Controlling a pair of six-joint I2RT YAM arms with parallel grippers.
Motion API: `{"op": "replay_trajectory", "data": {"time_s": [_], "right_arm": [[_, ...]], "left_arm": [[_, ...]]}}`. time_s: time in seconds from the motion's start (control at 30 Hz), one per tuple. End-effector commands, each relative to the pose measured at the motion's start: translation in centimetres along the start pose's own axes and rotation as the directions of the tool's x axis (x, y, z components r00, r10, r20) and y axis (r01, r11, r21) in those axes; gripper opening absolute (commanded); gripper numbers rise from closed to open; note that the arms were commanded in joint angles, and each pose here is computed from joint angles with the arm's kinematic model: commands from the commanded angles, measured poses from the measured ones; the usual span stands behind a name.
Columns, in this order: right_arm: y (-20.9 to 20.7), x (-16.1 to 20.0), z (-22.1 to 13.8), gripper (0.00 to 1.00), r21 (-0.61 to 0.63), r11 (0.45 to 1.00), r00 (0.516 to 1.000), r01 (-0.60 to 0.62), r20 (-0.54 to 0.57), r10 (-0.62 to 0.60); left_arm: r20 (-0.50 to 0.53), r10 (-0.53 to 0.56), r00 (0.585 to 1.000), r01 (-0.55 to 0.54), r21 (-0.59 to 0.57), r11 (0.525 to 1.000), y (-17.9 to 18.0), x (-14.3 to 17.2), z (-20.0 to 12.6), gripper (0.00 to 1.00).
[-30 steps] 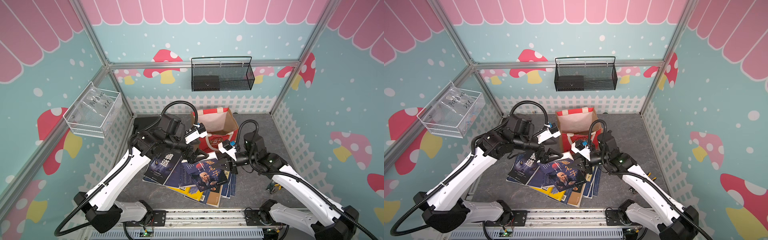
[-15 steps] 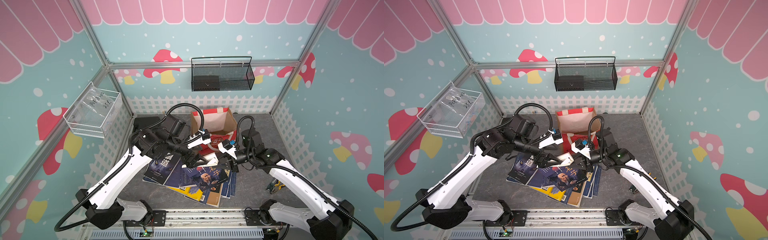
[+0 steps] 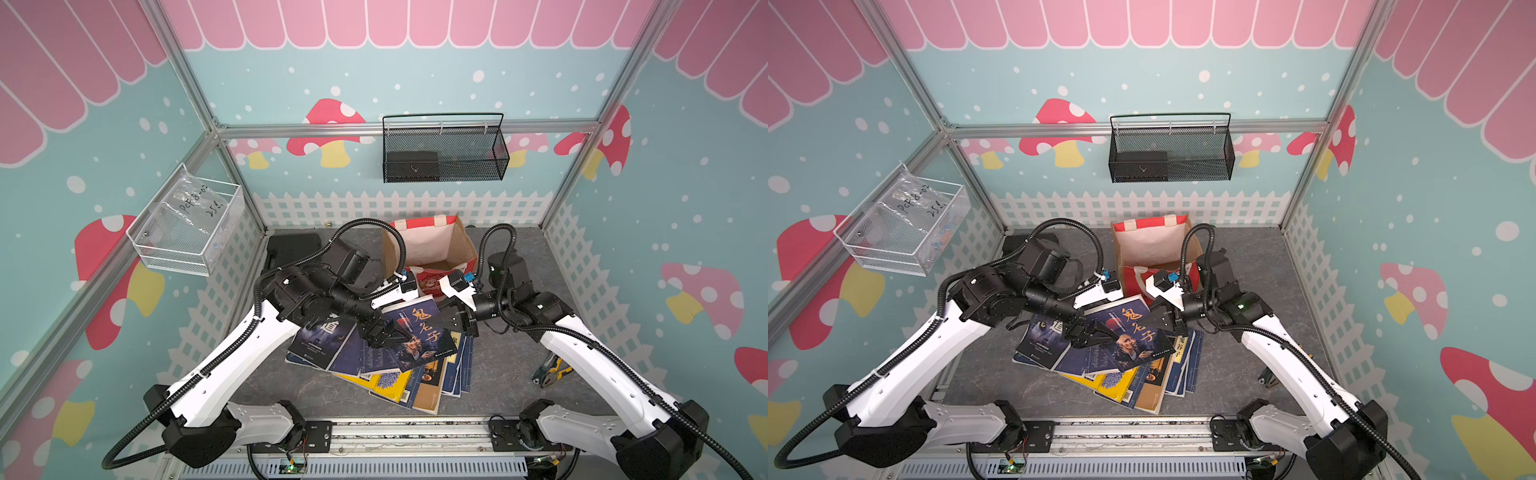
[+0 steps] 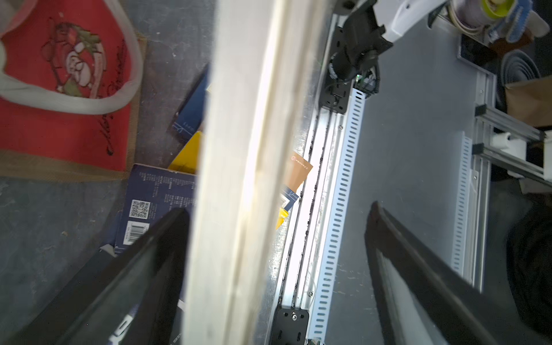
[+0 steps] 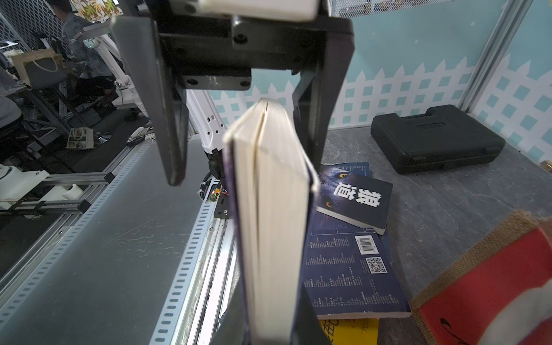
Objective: Put the books into the canvas bag
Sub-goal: Pick up the book from the book.
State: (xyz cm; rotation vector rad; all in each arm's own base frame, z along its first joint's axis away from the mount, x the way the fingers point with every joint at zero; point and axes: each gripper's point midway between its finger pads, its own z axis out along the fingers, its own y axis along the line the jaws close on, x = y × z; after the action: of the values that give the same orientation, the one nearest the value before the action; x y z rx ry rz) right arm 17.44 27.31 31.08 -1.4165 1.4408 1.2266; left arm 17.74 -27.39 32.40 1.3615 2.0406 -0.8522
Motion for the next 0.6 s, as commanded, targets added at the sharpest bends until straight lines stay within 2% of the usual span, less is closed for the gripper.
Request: {"op": "replay_trajectory", "data": {"time_s": [0.0,0.13,0.27,0.3,0.37,0.5,0.57], "right_arm": [[1.1,-2.5,-0.5,0.00,-0.047,0.993,0.992,0.108,0.065,-0.105],[1.3,-2.4,-0.6,0.00,-0.055,0.992,0.992,0.115,0.067,-0.112],[1.1,-2.2,-0.5,0.00,-0.043,0.992,0.991,0.120,0.060,-0.118],[1.0,-2.2,-0.5,0.00,-0.039,0.992,0.991,0.122,0.058,-0.119],[0.7,-2.2,-0.5,0.00,-0.027,0.993,0.992,0.119,0.052,-0.118],[0.2,-2.2,-0.5,0.00,-0.006,0.993,0.992,0.119,0.043,-0.118],[-0.1,-2.1,-0.5,0.00,0.014,0.993,0.993,0.117,0.034,-0.117]], "left_arm": [[0.049,0.017,0.999,-0.007,-0.205,0.979,3.8,-1.7,-0.2,0.88],[0.084,0.049,0.995,-0.028,-0.233,0.972,4.2,-3.1,-0.7,0.89],[0.080,0.082,0.993,-0.077,-0.054,0.996,1.0,-3.4,-0.5,0.87],[0.068,0.082,0.994,-0.082,-0.002,0.997,0.2,-3.3,-0.5,0.84],[0.043,0.065,0.997,-0.067,0.045,0.997,-0.3,-3.2,-0.1,0.71],[-0.012,0.044,0.999,-0.043,0.081,0.996,-0.4,-2.8,0.5,0.53],[-0.021,0.039,0.999,-0.037,0.079,0.996,-0.3,-2.9,0.5,0.37]]}}
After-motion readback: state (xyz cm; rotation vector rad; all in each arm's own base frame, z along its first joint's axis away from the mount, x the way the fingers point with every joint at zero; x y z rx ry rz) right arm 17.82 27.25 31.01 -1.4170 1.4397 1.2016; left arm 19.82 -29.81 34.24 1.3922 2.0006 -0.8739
